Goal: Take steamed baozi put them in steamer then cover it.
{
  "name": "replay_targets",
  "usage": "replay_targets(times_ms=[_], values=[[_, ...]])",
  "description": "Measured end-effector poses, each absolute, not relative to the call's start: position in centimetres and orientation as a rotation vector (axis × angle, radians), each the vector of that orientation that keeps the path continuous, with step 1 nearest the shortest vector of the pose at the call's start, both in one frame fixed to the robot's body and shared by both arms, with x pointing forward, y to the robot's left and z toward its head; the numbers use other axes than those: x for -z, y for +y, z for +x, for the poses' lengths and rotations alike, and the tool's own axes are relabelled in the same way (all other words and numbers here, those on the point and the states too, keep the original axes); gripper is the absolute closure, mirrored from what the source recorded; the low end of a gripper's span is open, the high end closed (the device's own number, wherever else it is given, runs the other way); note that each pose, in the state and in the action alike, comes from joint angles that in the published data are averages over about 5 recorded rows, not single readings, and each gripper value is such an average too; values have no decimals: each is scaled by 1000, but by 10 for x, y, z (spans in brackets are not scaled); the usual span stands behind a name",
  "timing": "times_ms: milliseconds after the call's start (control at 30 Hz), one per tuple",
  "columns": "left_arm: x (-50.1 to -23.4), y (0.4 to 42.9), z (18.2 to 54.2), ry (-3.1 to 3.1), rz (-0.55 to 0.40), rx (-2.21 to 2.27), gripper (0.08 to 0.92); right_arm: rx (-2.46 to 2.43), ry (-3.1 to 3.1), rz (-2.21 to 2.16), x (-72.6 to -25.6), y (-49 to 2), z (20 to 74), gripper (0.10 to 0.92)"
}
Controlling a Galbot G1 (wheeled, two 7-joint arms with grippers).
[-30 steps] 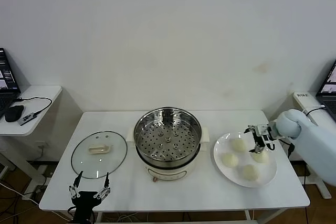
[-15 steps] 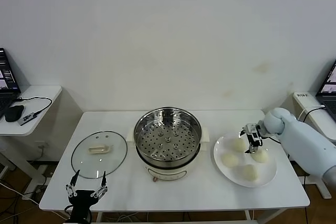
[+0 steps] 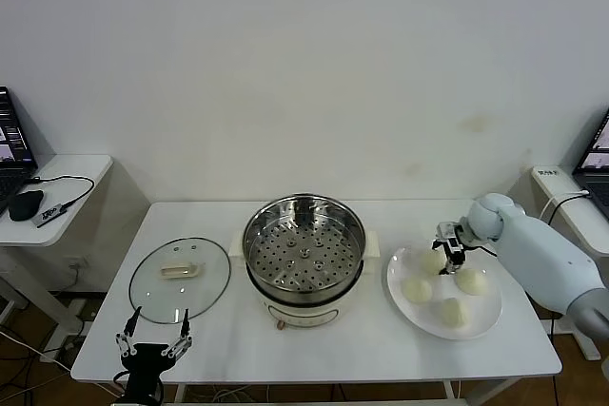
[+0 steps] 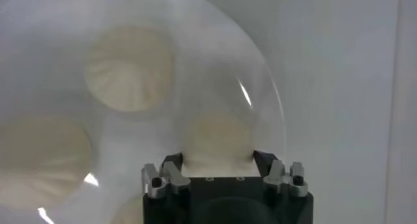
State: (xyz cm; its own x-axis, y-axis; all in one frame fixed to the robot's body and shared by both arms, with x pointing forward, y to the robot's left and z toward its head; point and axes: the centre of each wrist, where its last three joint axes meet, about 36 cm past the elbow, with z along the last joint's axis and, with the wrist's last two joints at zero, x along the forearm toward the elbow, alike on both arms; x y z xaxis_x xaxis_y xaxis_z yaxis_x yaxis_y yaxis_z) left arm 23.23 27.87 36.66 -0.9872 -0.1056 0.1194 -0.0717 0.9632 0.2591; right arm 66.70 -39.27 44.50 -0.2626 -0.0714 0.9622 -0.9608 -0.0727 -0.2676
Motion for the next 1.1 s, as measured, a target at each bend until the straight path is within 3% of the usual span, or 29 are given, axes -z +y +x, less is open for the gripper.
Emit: replay_targets(times_ms=[633,1100], values=[[-371,272,231,-2993,127,377,177,-1418,-1424,1173,-471,-402,665,414],[-374,269,236,-3011,98,381,177,-1480,-1560,1194,-571,-393,663,420]])
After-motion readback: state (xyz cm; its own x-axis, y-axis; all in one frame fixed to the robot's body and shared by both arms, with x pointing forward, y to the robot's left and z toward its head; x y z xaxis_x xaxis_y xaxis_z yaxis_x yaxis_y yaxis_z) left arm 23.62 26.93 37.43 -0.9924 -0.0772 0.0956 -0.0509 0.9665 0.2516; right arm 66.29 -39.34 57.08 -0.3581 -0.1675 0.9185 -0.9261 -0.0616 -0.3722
